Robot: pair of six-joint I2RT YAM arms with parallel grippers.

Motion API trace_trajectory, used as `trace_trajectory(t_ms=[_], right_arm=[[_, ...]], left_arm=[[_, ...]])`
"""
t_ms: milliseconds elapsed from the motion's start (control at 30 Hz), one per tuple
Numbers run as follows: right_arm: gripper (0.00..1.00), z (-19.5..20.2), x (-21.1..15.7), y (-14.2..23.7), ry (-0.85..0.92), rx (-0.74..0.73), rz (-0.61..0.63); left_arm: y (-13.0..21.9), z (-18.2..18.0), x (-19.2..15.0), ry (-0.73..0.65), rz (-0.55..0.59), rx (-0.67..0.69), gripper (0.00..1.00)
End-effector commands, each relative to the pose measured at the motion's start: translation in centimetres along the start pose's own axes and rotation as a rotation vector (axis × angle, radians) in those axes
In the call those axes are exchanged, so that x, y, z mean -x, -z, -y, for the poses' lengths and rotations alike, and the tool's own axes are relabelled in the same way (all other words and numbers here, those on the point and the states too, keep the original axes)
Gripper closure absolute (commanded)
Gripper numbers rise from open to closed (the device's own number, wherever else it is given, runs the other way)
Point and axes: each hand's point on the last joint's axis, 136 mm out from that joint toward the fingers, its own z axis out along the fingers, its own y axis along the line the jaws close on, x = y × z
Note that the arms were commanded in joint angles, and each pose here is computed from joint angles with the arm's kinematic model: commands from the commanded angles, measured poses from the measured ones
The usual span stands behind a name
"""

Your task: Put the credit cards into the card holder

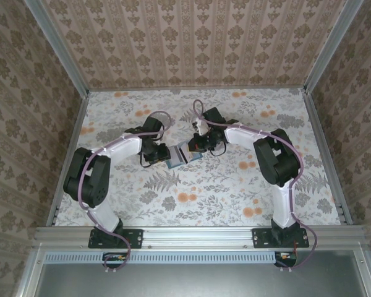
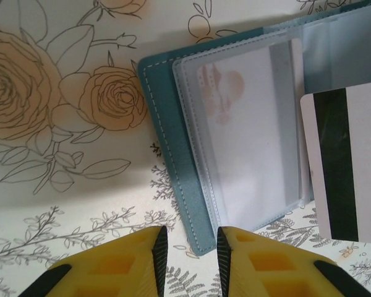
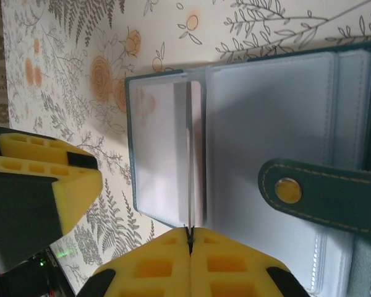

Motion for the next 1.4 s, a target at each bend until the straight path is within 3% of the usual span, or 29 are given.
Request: trace_trajectory(t_ms=[0,667,1100,1367], right_arm=[[0.94,-0.5,0.9,-0.4,0.026,0.018,0.004],[0.93,2.1,0.9,-0.4,0.007,-0.048,-0.013],[0.93,1.6,0.5,-1.4,-0.011,0.007,-0.046],[0.93,0.0,1.1,0.8,0.031,0.004,0.004]], left_arm=[[-1.1,-1.3,0.3,0.043,-0.016,0.017,0.7],[-3.8,-2.0,0.6,0.031,-0.062,0.058,0.71],[-4.9,-1.6,1.2,0.021,-0.077,0.055,0.73],[-5.4,-1.8,1.4,0.02,-0.08,0.066,0.74]])
